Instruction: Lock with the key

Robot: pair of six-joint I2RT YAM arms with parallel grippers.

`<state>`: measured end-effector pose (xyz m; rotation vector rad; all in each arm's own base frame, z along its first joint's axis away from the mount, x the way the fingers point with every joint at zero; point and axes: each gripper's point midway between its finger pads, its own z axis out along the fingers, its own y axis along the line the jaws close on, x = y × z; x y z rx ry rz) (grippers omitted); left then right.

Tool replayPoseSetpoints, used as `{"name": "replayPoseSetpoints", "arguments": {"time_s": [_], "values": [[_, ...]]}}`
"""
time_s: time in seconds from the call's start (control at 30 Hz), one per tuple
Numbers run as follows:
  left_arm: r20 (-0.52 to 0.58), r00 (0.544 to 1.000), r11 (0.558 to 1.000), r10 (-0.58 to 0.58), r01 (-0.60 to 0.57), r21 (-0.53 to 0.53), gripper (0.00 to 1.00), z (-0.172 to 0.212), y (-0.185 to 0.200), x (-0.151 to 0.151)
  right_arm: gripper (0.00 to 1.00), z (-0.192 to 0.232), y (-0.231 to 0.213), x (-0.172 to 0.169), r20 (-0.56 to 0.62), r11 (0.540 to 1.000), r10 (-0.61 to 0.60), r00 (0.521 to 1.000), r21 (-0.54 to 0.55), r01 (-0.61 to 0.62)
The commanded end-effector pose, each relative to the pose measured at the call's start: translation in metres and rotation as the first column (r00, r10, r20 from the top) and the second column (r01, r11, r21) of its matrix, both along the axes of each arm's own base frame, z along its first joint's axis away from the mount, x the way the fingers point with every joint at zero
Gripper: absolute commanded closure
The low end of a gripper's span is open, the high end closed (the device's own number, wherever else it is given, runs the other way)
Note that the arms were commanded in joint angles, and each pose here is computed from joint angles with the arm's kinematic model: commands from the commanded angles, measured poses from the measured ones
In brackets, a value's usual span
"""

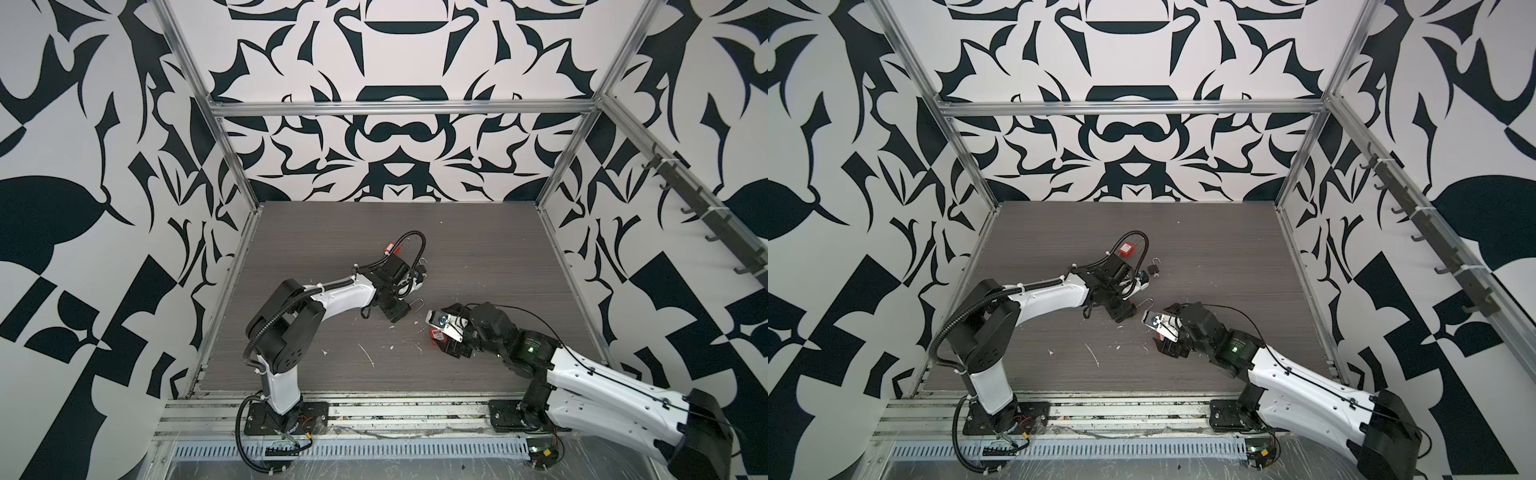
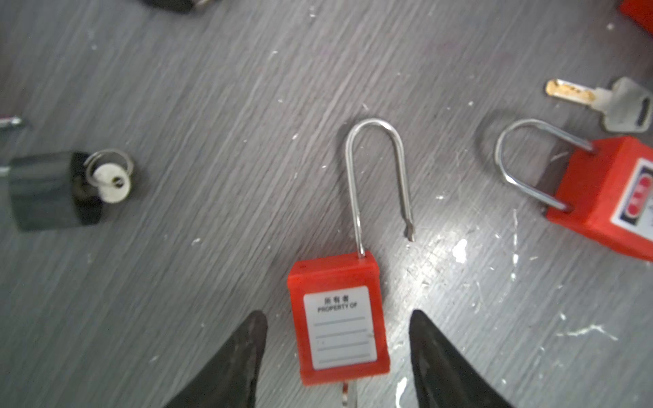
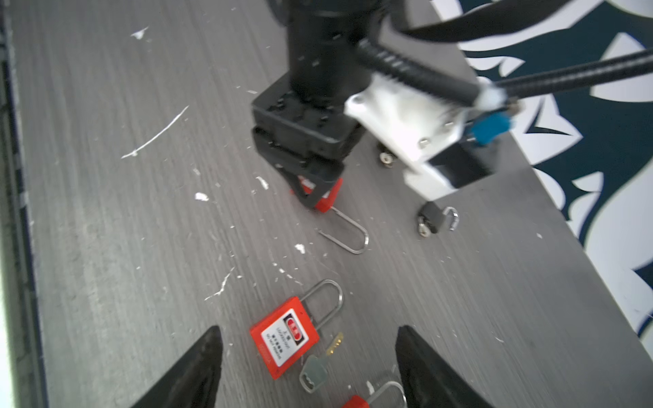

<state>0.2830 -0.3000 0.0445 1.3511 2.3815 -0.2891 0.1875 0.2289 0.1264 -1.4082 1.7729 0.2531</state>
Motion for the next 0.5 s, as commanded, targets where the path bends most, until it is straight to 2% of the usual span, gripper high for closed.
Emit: {"name": "replayPoseSetpoints", "arguments": {"time_s": [0.0,0.13,0.2,0.3,0.37,0.47], "values": [[0.070,0.996,0.997,0.064,-0.061,-0.037,0.30,0.039,0.011,0.011,0.22,0.003,0.019,-0.005,-0.006,0.987,0.158,0.987,-0.031,-0.158],[0.085,0.960,0.958,0.266,-0.253,-0.137,0.28,0.072,0.041,0.030,0.23,-0.013,0.034,0.007,-0.028,0.958,0.245,0.969,-0.144,-0.246],[0.064,0.921,0.910,0.383,-0.365,-0.197,0.27,0.085,0.061,0.038,0.23,-0.017,0.044,0.018,-0.021,0.941,0.286,0.958,-0.185,-0.284],[-0.031,0.846,0.801,0.532,-0.514,-0.305,0.27,0.098,0.092,0.046,0.23,-0.020,0.063,0.037,-0.018,0.916,0.342,0.940,-0.215,-0.337],[-0.115,0.806,0.727,0.581,-0.578,-0.372,0.26,0.103,0.105,0.047,0.23,-0.022,0.074,0.053,-0.030,0.907,0.367,0.930,-0.209,-0.365],[-0.141,0.786,0.678,0.602,-0.597,-0.429,0.26,0.108,0.114,0.045,0.23,-0.027,0.085,0.067,-0.085,0.886,0.409,0.908,-0.199,-0.418]]}}
